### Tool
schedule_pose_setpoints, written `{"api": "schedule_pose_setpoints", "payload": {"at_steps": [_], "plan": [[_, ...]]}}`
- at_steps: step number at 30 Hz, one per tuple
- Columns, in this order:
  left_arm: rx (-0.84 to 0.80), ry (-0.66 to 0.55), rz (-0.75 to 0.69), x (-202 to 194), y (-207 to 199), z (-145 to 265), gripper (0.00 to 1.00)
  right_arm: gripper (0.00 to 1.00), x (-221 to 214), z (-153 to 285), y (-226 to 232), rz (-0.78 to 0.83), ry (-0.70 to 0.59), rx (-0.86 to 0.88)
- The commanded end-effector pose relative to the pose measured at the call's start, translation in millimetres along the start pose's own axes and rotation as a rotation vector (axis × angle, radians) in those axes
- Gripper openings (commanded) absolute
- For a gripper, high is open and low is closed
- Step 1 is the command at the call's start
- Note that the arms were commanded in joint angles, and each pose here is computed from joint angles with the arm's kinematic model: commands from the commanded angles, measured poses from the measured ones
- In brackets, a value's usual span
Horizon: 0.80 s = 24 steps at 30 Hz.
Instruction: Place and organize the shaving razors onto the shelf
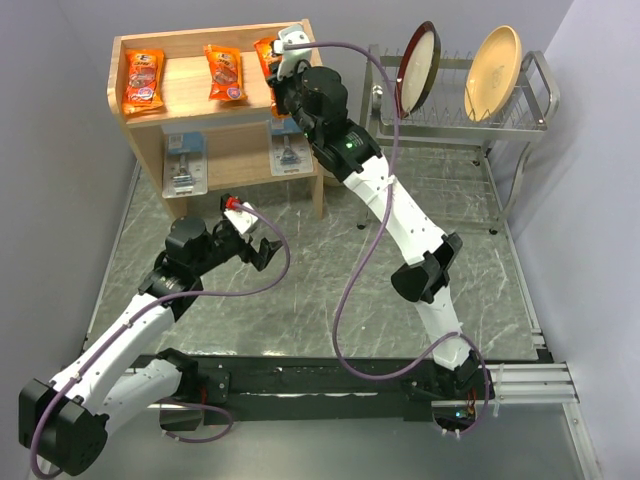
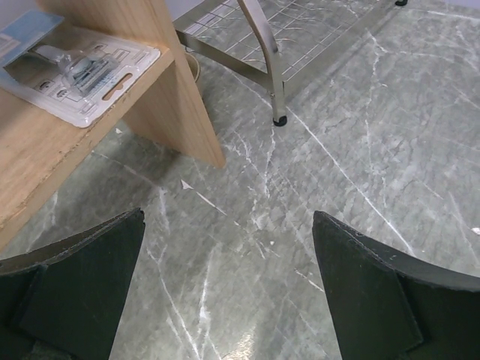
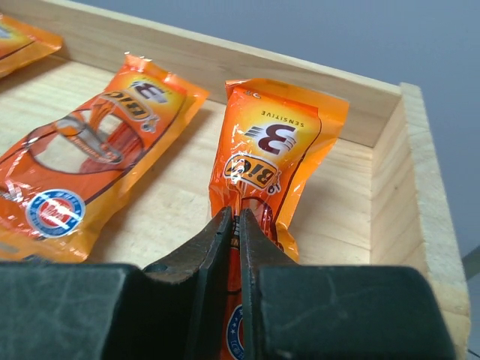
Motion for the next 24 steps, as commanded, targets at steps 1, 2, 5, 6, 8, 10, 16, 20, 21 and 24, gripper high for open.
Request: {"api": "schedule_pose_setpoints", "payload": {"at_steps": [1,2,5,6,8,10,16,20,21,24], "plan": [[-0.030,-0.044,0.020,12,-6,1,0.99,0.23,5,-3,-27,-0.004,-0.016,-0.140],[-0.036,-0.045,0.026,12,-7,0,1.00,0.27,6,-4,-32,-0.007,-0.017,-0.165],[-0.041,-0.046,0.028,12,-8,-1,0.99,0.39,15,-2,-43,-0.017,-0.043,-0.216],[-0.040,-0.049,0.027,13,-7,-1,0.99,0.41,18,-1,-46,-0.025,-0.051,-0.228],[-0.035,-0.053,0.027,15,-7,-1,0.99,0.43,35,5,-54,-0.048,-0.093,-0.241],[-0.032,-0.059,0.024,17,-7,0,0.99,0.47,50,11,-58,-0.062,-0.133,-0.239],[-0.041,-0.066,0.037,16,-9,0,0.99,0.49,106,45,-86,-0.112,-0.273,-0.254],[-0.043,-0.074,0.038,18,-9,0,1.00,0.52,122,63,-93,-0.114,-0.290,-0.225],[-0.043,-0.075,0.038,18,-9,0,1.00,0.60,115,62,-87,-0.070,-0.261,-0.191],[-0.044,-0.081,0.038,20,-9,0,0.99,0.67,102,66,-63,0.007,-0.222,-0.010]]}}
Point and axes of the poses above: each gripper's point midway between its finger pads, its own z axis back along the fingers, its own y axis along the line the jaws close on, x = y × z, the point moved 1 cm from there along z, back along the fingers, and after that the axes turned 15 degrees about z, right-handed, at the moved point
